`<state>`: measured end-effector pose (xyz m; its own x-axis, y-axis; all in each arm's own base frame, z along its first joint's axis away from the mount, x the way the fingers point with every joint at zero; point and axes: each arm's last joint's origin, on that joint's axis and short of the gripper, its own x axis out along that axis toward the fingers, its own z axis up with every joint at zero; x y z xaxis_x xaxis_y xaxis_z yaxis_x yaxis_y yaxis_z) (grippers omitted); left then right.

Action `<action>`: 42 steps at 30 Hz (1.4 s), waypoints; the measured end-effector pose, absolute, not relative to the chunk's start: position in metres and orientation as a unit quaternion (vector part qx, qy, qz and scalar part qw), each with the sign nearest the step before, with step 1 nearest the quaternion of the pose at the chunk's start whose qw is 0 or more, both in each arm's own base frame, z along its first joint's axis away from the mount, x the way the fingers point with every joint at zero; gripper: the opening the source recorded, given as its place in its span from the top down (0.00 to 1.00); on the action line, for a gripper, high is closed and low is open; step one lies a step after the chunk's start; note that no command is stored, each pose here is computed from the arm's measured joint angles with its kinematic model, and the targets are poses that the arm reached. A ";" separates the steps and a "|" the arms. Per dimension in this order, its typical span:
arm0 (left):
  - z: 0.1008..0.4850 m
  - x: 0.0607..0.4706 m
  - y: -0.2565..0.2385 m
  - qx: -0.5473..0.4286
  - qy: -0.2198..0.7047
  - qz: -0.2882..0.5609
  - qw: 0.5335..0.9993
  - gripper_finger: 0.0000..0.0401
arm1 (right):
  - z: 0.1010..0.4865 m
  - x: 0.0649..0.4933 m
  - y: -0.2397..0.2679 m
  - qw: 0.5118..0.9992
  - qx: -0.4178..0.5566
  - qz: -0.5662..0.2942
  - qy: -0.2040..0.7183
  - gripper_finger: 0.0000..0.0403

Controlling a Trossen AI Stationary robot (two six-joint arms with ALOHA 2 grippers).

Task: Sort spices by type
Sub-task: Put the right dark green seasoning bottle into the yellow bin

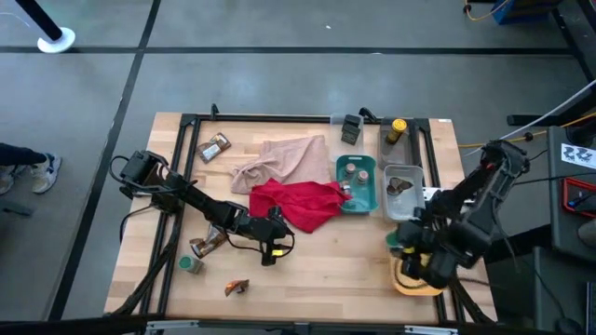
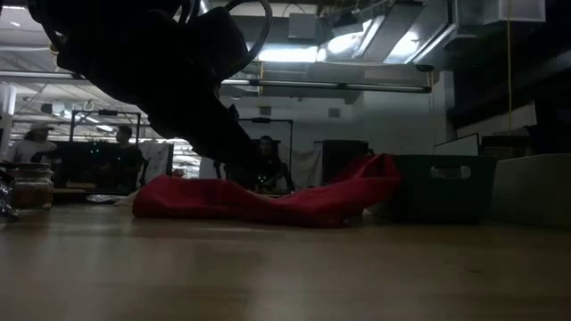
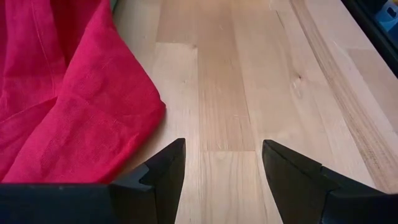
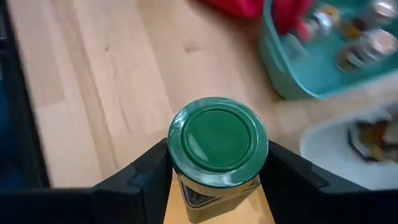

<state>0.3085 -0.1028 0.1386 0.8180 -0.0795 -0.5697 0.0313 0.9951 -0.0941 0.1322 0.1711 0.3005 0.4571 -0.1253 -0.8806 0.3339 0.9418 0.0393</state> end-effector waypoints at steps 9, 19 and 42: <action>0.139 0.309 -0.103 -0.040 0.300 -0.029 0.953 0.51 | 0.265 0.088 0.181 0.854 0.142 -0.198 0.459 0.49; 0.139 0.309 -0.103 -0.057 0.301 -0.024 0.952 0.51 | 0.217 0.067 0.169 0.855 0.138 -0.243 0.436 0.48; 0.139 0.309 -0.103 -0.058 0.301 -0.024 0.952 0.51 | 0.192 0.064 0.162 0.849 0.141 -0.253 0.443 0.47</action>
